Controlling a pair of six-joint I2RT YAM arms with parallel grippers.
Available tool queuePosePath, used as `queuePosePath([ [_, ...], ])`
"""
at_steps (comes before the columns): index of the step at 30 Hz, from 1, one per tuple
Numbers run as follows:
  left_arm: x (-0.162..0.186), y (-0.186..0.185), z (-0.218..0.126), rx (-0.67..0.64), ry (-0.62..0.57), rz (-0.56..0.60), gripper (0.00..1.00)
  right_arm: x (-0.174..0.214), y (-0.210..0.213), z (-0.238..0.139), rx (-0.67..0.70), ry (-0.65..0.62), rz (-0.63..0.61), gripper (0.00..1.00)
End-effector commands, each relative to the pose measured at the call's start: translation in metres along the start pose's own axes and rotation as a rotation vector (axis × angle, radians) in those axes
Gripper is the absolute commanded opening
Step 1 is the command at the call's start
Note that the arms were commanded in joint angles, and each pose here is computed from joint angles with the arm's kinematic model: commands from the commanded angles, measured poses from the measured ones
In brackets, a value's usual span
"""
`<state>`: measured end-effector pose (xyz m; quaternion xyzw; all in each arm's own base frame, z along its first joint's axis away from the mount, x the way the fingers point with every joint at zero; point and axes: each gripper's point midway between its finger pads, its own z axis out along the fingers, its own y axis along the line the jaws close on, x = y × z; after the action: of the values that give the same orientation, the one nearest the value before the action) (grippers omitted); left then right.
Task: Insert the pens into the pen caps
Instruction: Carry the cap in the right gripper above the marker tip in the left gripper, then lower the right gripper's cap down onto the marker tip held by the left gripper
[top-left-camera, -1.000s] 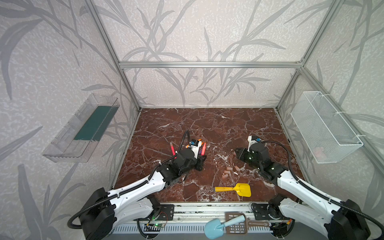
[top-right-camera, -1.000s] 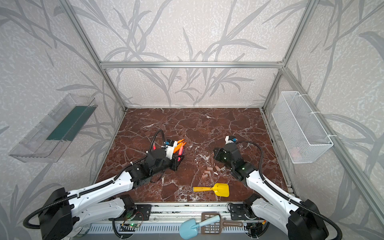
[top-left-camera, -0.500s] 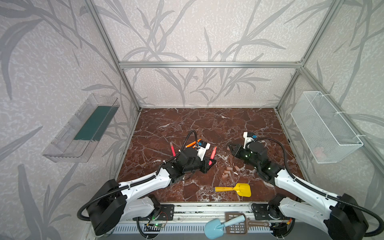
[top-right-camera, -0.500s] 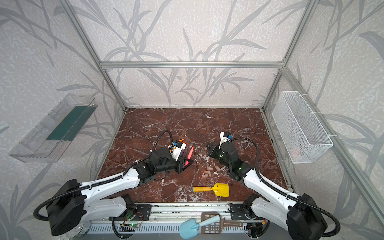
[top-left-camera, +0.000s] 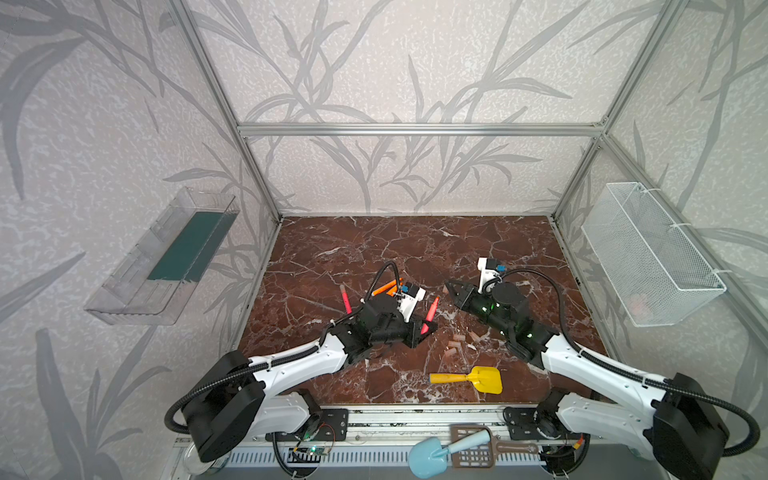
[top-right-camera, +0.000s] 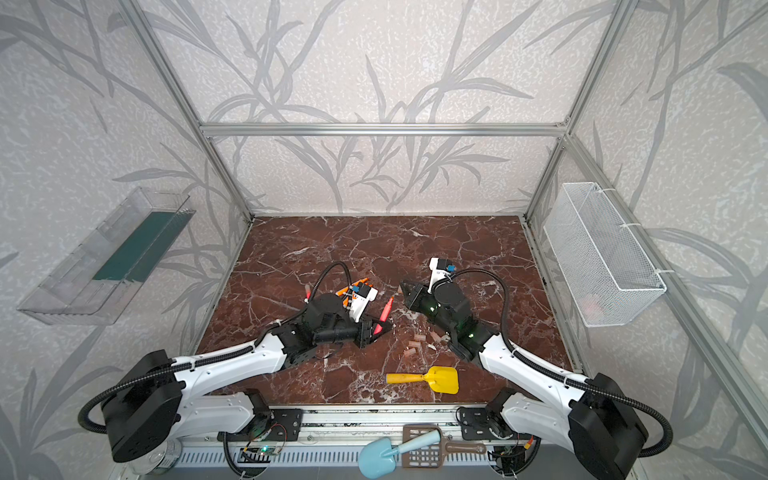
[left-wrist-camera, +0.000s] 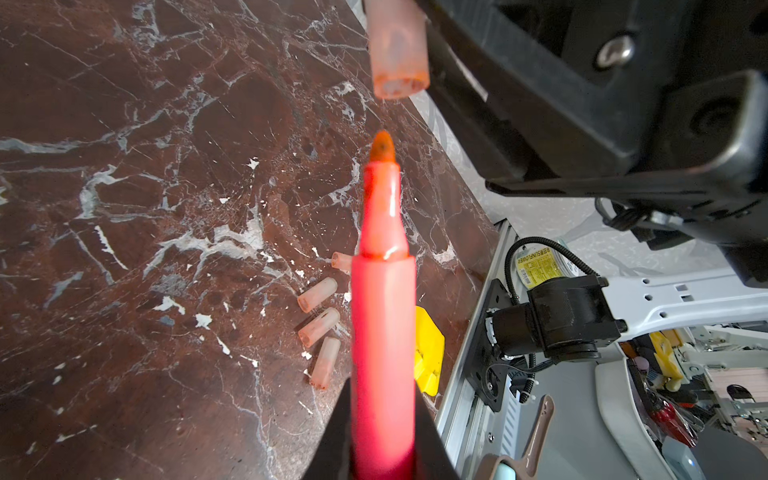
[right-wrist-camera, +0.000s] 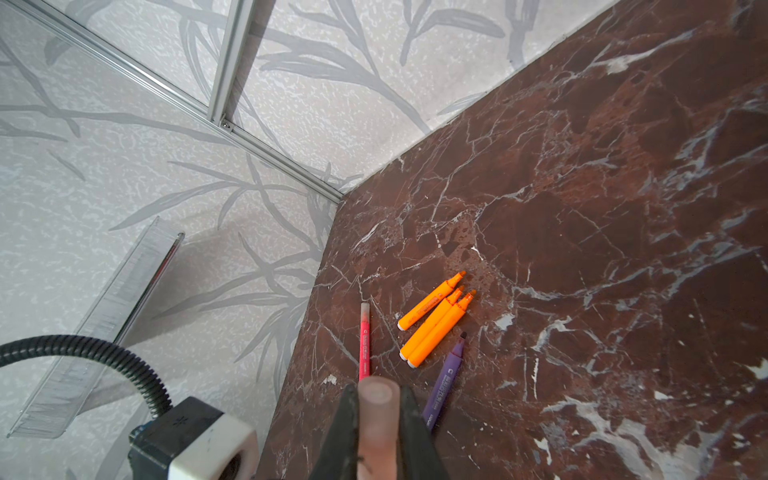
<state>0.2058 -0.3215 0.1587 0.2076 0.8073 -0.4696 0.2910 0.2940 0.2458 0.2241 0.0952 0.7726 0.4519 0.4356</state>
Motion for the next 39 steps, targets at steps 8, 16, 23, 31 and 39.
queuePosePath([
  [8, -0.008, -0.010, 0.000, 0.039, -0.018, 0.008, 0.00, -0.006, 0.024, 0.008, -0.061, -0.028, 0.008, 0.13],
  [16, -0.008, -0.008, 0.000, 0.029, -0.024, 0.006, 0.00, 0.001, 0.025, 0.008, -0.067, -0.013, 0.010, 0.12],
  [23, -0.010, -0.006, -0.002, 0.016, -0.035, 0.006, 0.00, 0.007, 0.021, 0.004, -0.056, -0.004, 0.013, 0.12],
  [31, -0.012, -0.002, -0.005, -0.014, -0.045, 0.013, 0.00, 0.020, 0.019, -0.004, -0.068, 0.012, 0.031, 0.12],
  [39, -0.014, -0.005, -0.010, -0.012, -0.060, 0.026, 0.00, 0.036, 0.018, -0.008, -0.091, 0.048, 0.045, 0.11],
])
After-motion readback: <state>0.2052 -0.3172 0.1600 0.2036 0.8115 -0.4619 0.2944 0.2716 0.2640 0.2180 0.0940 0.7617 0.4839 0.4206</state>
